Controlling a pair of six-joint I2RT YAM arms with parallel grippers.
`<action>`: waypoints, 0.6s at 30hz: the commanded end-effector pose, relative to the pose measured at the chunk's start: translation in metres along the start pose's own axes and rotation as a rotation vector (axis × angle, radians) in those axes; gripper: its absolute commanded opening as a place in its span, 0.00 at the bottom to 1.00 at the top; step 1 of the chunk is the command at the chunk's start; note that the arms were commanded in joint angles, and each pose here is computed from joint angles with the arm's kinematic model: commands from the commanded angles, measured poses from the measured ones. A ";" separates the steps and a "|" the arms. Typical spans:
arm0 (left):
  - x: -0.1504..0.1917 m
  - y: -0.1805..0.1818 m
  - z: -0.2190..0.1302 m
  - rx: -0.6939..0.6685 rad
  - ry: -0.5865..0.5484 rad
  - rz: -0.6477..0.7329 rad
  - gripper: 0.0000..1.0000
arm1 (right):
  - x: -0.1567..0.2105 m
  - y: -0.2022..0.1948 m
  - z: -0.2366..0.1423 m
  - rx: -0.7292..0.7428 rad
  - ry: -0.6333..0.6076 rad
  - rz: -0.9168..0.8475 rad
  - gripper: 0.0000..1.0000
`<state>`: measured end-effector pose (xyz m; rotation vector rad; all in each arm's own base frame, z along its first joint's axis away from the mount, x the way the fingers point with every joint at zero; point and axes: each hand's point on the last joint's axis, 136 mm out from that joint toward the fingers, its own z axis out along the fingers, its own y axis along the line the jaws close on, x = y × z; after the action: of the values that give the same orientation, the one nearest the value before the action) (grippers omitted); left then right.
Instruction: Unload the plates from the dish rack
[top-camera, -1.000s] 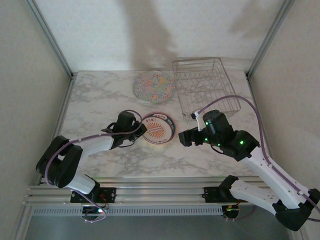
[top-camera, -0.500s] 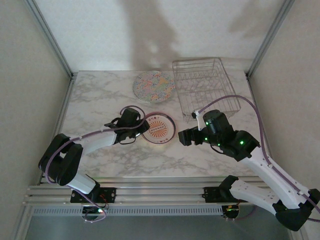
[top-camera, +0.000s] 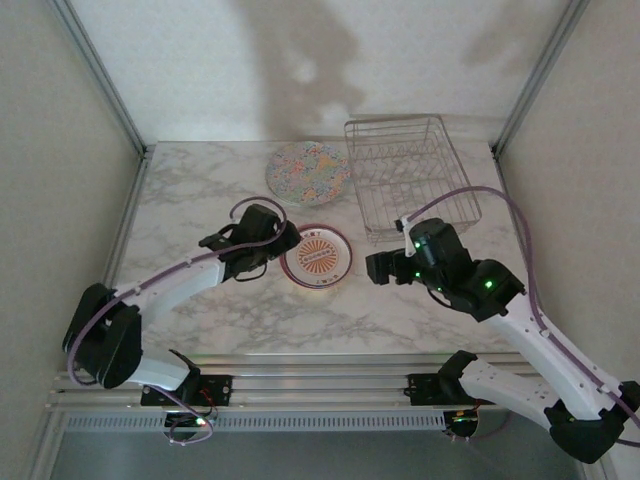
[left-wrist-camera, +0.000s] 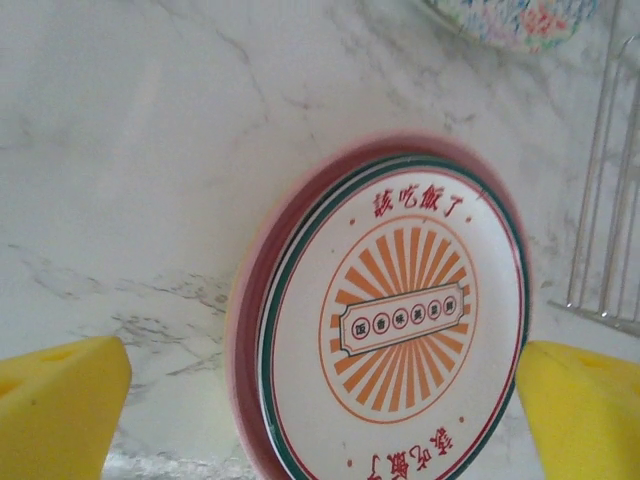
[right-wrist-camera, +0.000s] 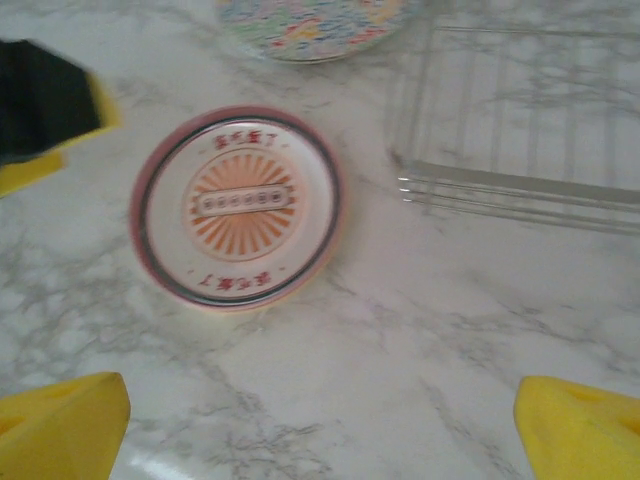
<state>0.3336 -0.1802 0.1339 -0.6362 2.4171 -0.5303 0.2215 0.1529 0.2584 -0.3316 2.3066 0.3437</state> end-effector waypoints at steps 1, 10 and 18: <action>-0.035 0.005 -0.034 -0.021 -0.128 -0.014 0.99 | -0.008 -0.056 -0.017 0.209 -0.028 0.172 0.99; -0.104 0.052 -0.095 -0.150 -0.415 -0.011 1.00 | 0.004 -0.154 -0.018 0.559 -0.188 0.400 0.99; -0.127 0.102 -0.125 -0.269 -0.775 0.049 1.00 | 0.029 -0.192 0.069 0.715 -0.411 -0.006 0.99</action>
<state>0.3218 -0.0278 0.2187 -0.7537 1.9109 -0.0686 0.2842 -0.0048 0.1385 0.1790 2.1395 -0.3234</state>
